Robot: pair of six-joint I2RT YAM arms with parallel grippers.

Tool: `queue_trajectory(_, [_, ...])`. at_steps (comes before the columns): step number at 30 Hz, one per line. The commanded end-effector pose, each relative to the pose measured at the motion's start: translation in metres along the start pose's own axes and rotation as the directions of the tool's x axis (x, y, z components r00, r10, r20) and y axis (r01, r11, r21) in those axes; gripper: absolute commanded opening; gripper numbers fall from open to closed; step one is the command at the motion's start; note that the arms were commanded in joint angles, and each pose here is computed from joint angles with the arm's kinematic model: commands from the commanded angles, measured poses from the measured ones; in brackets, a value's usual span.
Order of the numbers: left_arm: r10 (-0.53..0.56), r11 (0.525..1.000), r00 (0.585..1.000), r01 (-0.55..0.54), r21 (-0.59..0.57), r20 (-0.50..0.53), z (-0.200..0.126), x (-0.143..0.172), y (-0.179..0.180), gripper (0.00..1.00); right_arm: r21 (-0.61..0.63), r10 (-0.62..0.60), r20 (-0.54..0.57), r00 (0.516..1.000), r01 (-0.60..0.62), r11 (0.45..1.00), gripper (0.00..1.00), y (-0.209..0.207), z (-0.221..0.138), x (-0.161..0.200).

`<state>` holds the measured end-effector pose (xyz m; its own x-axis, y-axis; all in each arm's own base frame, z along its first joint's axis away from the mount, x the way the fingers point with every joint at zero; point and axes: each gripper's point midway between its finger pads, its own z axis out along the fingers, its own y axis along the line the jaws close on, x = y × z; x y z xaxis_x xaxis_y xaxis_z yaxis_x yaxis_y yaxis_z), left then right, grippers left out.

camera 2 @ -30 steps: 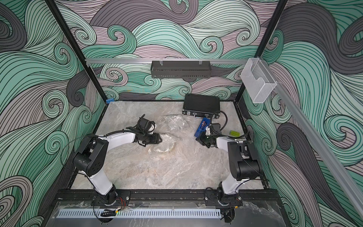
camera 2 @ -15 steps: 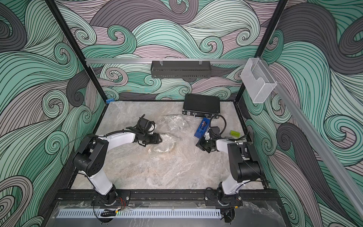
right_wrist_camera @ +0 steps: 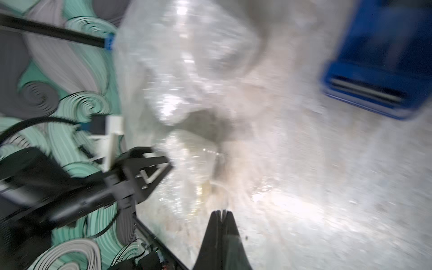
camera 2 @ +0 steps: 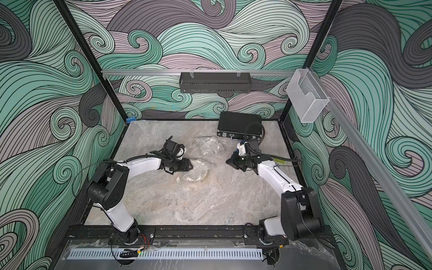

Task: Wrap bowls in bubble wrap
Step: Tear off the tape using the Tape Cutter, then stick the bubble-wrapped bowl at the center of the board.

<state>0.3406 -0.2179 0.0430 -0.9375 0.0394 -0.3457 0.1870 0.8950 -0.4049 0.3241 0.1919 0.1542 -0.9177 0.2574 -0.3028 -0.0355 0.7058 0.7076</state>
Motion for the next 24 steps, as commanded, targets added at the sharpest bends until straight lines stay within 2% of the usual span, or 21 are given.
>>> queue_trajectory(1, [-0.007,1.0,1.0,0.007,0.004,-0.013,-0.002,0.001,-0.002,0.62,-0.07,-0.088,-0.081,0.993,0.082,0.994,0.0,0.047,0.01,0.021])
queue_trajectory(4, [-0.006,1.0,1.0,0.006,0.003,-0.01,-0.004,0.0,-0.002,0.62,-0.129,-0.191,-0.119,0.974,0.176,0.976,0.0,0.085,0.032,0.034])
queue_trajectory(8, [-0.006,1.0,1.0,0.006,0.004,-0.007,-0.005,0.0,-0.002,0.63,-0.14,-0.265,-0.182,0.947,0.242,0.96,0.0,0.101,0.065,0.051])
queue_trajectory(16, [-0.008,1.0,1.0,0.008,0.011,-0.005,-0.005,0.0,-0.003,0.62,-0.127,-0.303,-0.277,0.912,0.278,0.952,0.0,0.081,0.12,0.072])
queue_trajectory(24, [-0.007,1.0,1.0,0.007,0.01,-0.003,-0.006,0.0,-0.003,0.63,-0.069,-0.283,-0.332,0.9,0.276,0.959,0.0,0.048,0.149,0.083])
